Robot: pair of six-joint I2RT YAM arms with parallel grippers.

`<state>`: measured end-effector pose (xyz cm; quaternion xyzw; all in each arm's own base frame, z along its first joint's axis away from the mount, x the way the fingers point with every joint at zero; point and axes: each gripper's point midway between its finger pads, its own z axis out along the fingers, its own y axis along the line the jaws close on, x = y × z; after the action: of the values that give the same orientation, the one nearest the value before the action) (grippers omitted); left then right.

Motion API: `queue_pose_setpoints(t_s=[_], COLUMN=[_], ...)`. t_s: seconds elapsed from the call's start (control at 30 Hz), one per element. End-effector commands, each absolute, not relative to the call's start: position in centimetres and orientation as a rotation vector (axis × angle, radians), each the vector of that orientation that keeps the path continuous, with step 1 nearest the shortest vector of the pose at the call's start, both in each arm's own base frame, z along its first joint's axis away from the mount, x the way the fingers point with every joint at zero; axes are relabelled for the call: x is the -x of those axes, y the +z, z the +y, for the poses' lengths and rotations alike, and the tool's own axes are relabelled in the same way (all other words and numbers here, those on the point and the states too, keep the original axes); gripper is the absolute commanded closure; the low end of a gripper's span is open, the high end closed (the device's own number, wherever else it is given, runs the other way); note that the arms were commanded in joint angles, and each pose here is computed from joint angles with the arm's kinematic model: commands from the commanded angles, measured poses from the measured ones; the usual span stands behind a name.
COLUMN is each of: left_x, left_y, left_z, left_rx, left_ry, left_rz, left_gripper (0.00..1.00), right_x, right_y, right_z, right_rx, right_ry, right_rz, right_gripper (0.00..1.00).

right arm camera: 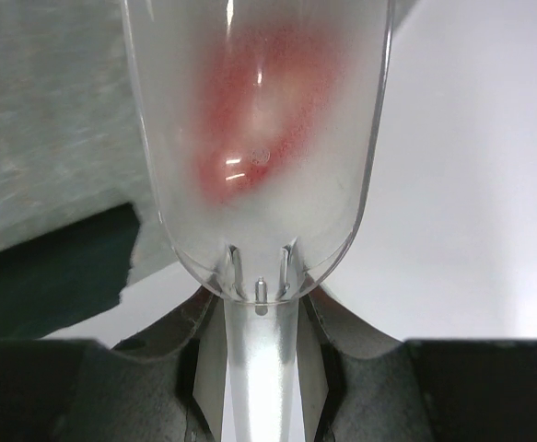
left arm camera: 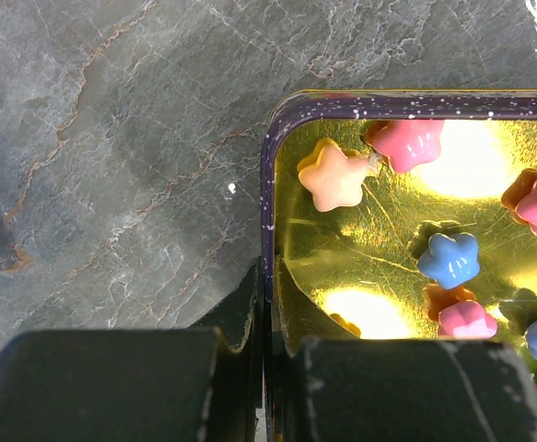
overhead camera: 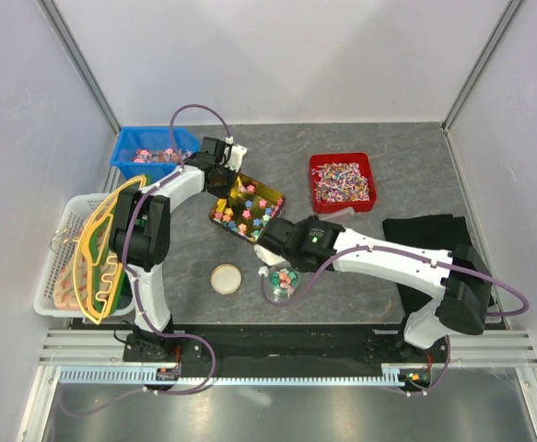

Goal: Pack the candies
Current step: Place the fake candies in the packing bottle, then scoop the fake candies from the storage box.

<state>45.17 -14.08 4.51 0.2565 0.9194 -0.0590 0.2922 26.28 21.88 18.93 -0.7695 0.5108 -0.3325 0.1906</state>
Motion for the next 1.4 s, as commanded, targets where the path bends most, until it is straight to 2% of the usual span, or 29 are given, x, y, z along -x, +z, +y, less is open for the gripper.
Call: queue_pose_setpoints(t_s=[0.0, 0.3, 0.67, 1.1, 1.37], left_x=[-47.3, -46.6, -45.8, -45.8, -45.9], left_y=[8.4, 10.5, 11.5, 11.8, 11.8], left_z=[-15.2, -16.0, -17.9, -18.2, -18.1], left_rx=[-0.679, -0.741, -0.836, -0.840, -0.829], left_ry=[-0.192, -0.217, -0.188, -0.193, -0.185], left_rz=[2.319, 2.257, 2.203, 2.193, 2.195], left_gripper=[0.98, 0.98, 0.98, 0.98, 0.98], right_x=[-31.4, -38.1, -42.6, -42.0, -40.6], right_y=[21.3, 20.3, 19.2, 17.3, 17.5], right_z=[23.8, 27.3, 27.9, 24.9, 23.7], right_rx=[2.017, 2.050, 2.111, 2.341, 2.489], right_ry=[-1.091, -1.228, -1.420, -1.633, -1.594], right_rz=[1.379, 1.351, 1.305, 1.129, 0.985], right_gripper=[1.00, 1.00, 1.00, 1.00, 1.00])
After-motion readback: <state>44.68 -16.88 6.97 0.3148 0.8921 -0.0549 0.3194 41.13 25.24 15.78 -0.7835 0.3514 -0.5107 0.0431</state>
